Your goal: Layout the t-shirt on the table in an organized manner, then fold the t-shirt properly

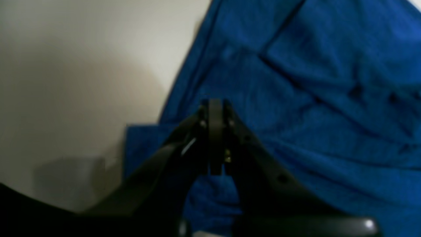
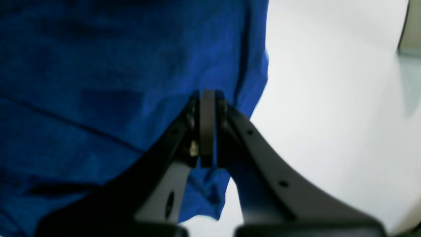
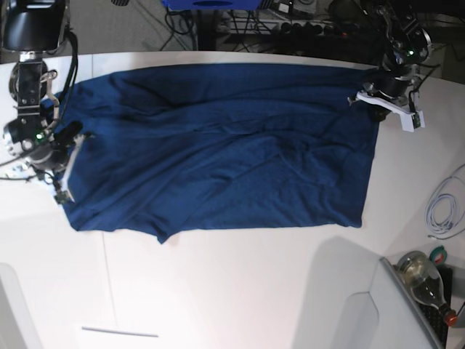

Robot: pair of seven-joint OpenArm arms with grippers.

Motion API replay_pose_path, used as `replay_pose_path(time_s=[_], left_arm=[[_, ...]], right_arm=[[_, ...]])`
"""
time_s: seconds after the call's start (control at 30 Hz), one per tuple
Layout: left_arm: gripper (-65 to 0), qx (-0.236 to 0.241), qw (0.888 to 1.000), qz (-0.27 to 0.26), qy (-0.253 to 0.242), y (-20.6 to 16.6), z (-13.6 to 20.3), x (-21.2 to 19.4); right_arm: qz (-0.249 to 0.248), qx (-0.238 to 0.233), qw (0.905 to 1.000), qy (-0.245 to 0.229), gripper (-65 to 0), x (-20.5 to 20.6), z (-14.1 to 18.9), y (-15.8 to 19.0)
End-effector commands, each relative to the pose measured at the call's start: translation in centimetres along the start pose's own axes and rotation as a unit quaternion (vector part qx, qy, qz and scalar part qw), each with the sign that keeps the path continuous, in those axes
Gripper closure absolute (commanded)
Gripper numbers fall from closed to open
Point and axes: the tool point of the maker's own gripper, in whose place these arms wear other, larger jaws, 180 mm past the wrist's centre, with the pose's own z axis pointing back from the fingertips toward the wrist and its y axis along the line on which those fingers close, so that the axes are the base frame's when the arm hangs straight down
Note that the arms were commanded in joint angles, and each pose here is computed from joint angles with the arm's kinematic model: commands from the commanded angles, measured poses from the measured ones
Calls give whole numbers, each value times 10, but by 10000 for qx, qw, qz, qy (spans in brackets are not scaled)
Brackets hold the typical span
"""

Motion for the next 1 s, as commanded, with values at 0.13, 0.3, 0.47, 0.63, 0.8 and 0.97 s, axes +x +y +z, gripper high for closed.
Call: replay_pose_path(time_s=[0.13, 0.3, 0.47, 0.63, 0.8, 0.97], left_arm=[[0, 166, 9994, -229, 205, 18, -10, -7], [0, 220, 9988, -287, 319, 24, -10, -13], [0, 244, 9985, -296, 380, 28, -11, -16], [0, 273, 9977, -269, 563, 33, -8, -32], [0, 300, 9971, -280, 642, 36, -4, -40], [0, 310, 9970, -285, 654, 37, 0, -42]], right_arm=[[-259, 6, 9989, 378, -2, -33, -11, -6], [-208, 131, 9976, 645, -2, -62, -10, 8], [-156, 251, 9955, 897, -2, -90, -6, 22], [-279, 229, 9926, 1158, -2, -120, 0, 22], [-384, 39, 9933, 1085, -2, -128, 10, 9], [-325, 20, 9936, 1085, -2, -133, 17, 10]])
